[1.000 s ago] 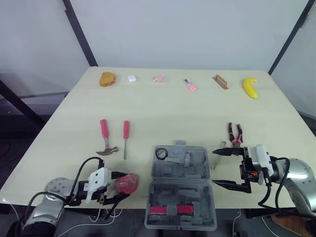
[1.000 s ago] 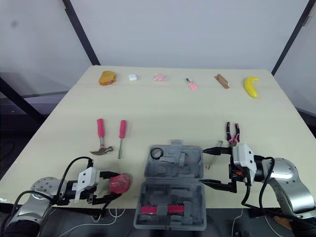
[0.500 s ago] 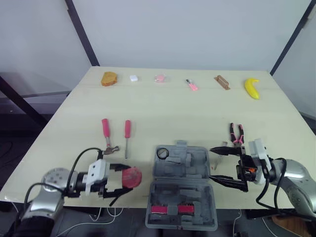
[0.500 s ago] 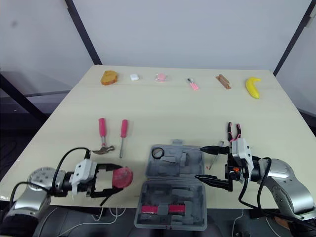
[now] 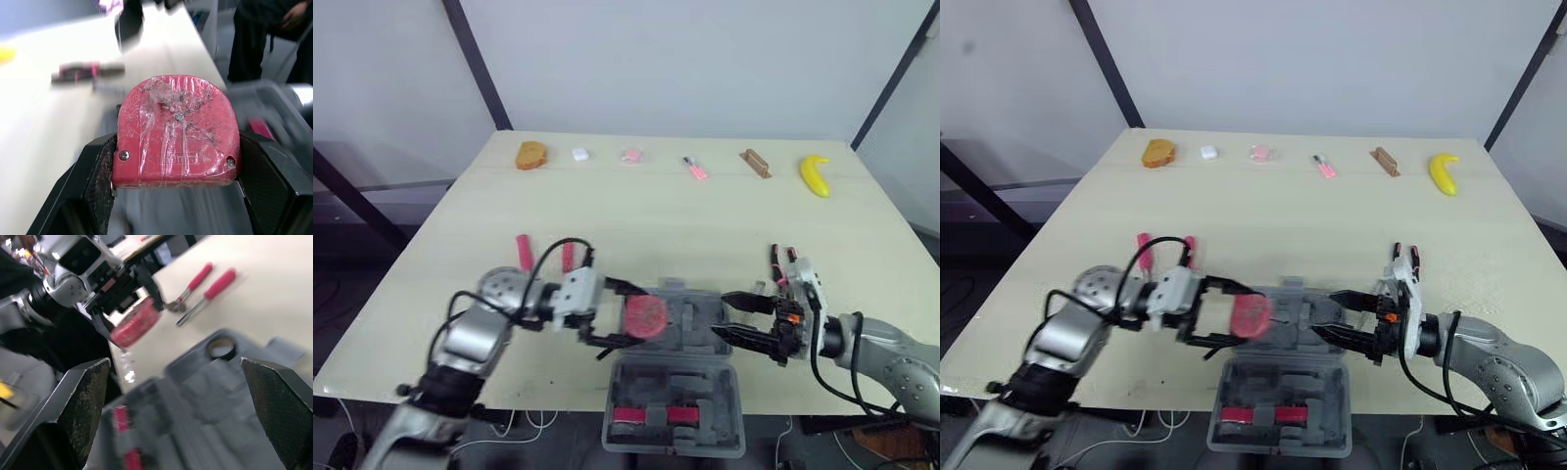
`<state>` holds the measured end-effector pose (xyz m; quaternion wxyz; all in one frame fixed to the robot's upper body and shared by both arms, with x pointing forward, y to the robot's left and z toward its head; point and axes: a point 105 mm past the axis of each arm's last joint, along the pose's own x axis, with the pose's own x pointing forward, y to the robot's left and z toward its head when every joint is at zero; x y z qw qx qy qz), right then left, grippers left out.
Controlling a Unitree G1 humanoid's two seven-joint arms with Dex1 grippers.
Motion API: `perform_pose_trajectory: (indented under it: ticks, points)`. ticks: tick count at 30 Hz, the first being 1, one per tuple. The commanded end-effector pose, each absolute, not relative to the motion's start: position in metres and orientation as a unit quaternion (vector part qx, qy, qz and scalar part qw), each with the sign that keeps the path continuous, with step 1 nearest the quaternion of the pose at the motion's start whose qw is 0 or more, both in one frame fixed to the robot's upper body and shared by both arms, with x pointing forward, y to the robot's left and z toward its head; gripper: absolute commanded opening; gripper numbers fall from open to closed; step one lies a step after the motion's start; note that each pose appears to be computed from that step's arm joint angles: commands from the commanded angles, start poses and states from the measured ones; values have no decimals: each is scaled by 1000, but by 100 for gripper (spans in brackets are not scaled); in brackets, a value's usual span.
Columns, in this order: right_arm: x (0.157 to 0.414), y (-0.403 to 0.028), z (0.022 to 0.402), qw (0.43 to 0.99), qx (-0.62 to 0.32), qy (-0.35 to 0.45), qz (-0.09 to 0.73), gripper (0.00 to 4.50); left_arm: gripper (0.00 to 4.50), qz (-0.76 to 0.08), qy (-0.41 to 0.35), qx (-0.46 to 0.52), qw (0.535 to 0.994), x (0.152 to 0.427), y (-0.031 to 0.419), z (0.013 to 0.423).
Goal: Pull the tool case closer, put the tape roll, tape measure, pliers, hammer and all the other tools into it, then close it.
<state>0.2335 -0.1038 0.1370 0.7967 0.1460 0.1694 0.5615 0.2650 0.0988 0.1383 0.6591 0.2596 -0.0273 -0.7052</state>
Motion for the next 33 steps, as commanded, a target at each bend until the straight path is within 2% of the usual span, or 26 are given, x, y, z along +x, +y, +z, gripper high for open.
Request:
perform_pose_trajectory:
  ticks: [1,4,12,16,18,22,27,29,30,33]
  points:
    - [225,-93,147,790,175,180,560,450,309,-699,-48,252,667,273,86,147]
    - [225,-84,142,790,206,222,533,450,309,-706,-58,250,660,275,77,148]
    - [242,-67,160,788,303,237,482,450,309,-716,-68,254,646,278,61,142]
    - [239,-66,156,782,305,273,470,338,309,-702,-71,270,655,285,62,138]
    - [239,-64,154,781,305,284,465,232,309,-702,-76,261,658,285,60,139]
    - [239,-64,150,781,306,301,453,56,309,-704,-82,256,658,282,57,138]
    - [241,-69,150,784,312,303,444,54,309,-695,-83,247,670,285,59,141]
    - [239,-72,152,780,312,301,451,54,412,-689,-87,238,679,288,60,145]
    - [238,-76,152,779,312,302,452,53,446,-689,-88,236,679,287,61,146]
    - [236,-86,152,778,309,306,453,53,449,-692,-85,223,681,285,65,148]
